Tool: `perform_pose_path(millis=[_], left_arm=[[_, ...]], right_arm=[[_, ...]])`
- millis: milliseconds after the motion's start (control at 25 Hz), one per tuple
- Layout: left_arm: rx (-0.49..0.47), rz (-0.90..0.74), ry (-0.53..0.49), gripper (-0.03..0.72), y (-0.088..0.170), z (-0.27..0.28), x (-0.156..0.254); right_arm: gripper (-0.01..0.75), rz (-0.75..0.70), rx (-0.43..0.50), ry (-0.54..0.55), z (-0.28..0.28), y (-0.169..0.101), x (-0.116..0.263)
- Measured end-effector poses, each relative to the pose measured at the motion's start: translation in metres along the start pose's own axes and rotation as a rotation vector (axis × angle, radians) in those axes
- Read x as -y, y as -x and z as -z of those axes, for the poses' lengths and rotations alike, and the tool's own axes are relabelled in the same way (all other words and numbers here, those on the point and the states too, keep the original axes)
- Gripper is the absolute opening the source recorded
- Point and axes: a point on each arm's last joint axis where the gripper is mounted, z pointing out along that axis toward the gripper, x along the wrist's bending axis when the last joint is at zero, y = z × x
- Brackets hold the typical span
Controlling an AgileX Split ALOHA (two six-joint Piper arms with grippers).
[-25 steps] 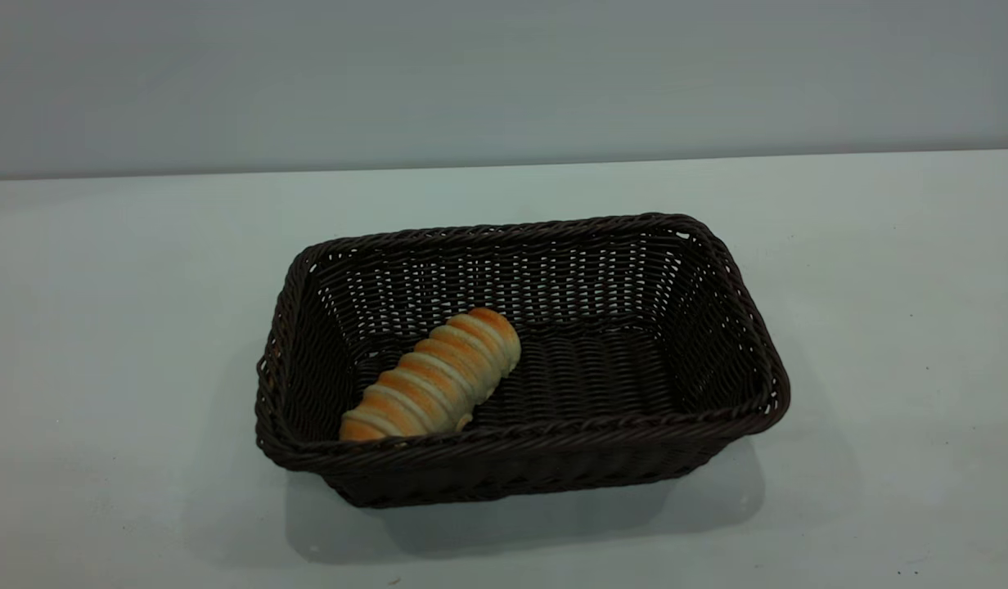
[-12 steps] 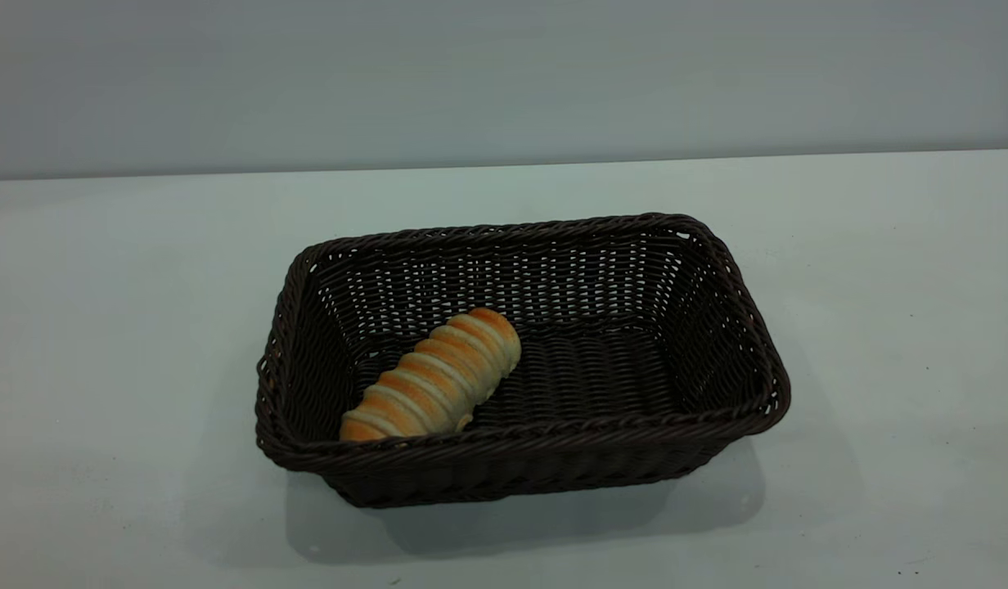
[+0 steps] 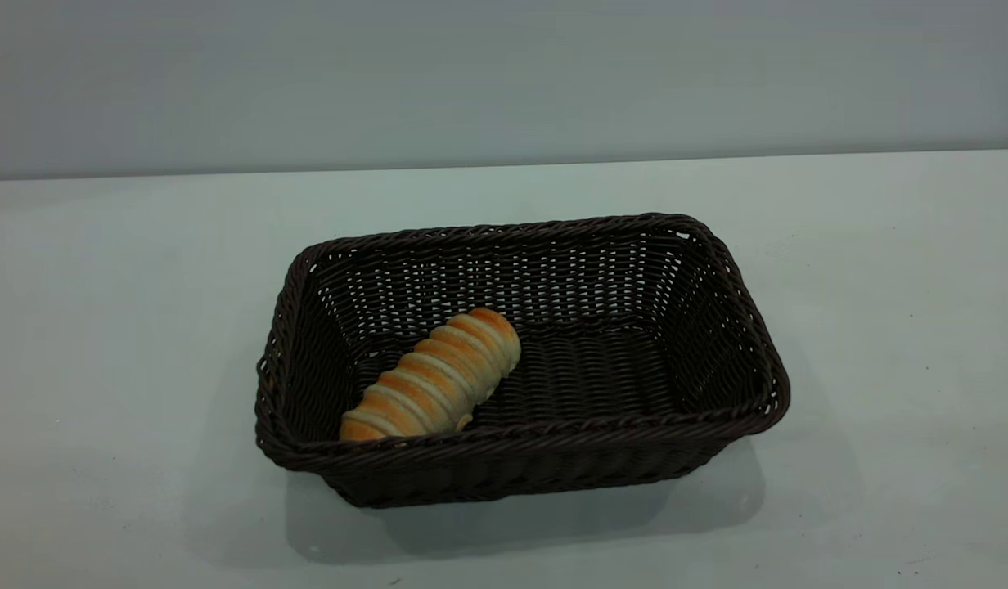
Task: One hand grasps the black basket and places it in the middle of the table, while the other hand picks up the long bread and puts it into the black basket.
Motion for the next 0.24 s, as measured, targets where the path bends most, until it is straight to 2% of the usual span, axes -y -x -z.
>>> perform_pose_path(millis=[240], left_arm=[[0.001,-0.003,0.000,0.586,-0.0001,0.0000,0.0000]], right_arm=[[0.435,0.000,0.000,0.000,0.0000,0.0000,0.0000]])
